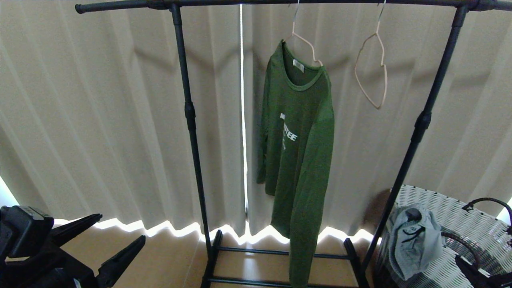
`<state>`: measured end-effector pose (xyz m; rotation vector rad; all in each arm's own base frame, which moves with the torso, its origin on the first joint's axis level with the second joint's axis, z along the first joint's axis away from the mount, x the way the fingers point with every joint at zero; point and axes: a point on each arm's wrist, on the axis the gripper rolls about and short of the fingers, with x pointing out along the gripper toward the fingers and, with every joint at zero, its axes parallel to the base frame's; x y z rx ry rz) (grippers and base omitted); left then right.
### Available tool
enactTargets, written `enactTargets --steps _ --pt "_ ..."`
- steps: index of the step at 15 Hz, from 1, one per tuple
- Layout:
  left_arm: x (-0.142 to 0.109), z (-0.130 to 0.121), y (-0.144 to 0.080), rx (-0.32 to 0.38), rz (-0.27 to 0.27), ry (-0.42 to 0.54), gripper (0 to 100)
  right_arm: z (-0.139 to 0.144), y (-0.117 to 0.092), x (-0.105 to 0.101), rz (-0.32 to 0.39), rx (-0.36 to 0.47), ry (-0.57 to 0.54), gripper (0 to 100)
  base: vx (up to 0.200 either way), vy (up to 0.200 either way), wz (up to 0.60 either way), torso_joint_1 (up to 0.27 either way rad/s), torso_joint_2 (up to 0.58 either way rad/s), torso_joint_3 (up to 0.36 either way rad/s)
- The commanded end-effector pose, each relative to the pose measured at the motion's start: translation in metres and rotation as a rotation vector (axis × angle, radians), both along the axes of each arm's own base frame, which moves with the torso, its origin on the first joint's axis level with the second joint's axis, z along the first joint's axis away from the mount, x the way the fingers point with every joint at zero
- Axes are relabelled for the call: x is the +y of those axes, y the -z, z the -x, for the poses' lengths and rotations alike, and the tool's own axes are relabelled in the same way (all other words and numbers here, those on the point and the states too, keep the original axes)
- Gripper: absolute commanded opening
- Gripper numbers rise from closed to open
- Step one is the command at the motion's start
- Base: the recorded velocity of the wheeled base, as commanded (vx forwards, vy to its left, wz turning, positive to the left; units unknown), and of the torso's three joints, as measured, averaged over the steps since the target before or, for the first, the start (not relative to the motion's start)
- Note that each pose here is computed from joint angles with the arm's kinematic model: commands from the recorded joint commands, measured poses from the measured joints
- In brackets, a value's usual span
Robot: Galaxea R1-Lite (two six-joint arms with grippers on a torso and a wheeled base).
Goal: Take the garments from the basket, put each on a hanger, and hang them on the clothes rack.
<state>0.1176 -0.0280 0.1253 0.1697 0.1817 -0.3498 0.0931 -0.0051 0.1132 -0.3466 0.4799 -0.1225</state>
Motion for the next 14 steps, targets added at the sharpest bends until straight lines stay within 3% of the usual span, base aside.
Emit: enactTargets --steps 1,4,14 --pt "-0.0002 -0.0001 0.0002 0.001 -0.002 0.002 100 0.0000 0.0006 0.0000 0.001 0.003 0.000 100 0.000 0.000 0.00 0.000 0.00 0.000" --pt "-0.0001 0.0004 0.0017 0.009 -0.003 0.002 100 0.0006 0.0013 0.0000 0.001 0.005 0.000 100 0.000 0.000 0.00 0.000 0.00 0.000" --pt "0.0004 0.0018 0.0026 0.010 -0.003 0.000 100 0.0016 0.0003 0.0000 0.001 -0.006 0.000 100 0.000 -0.200 0.00 0.000 0.00 0.002"
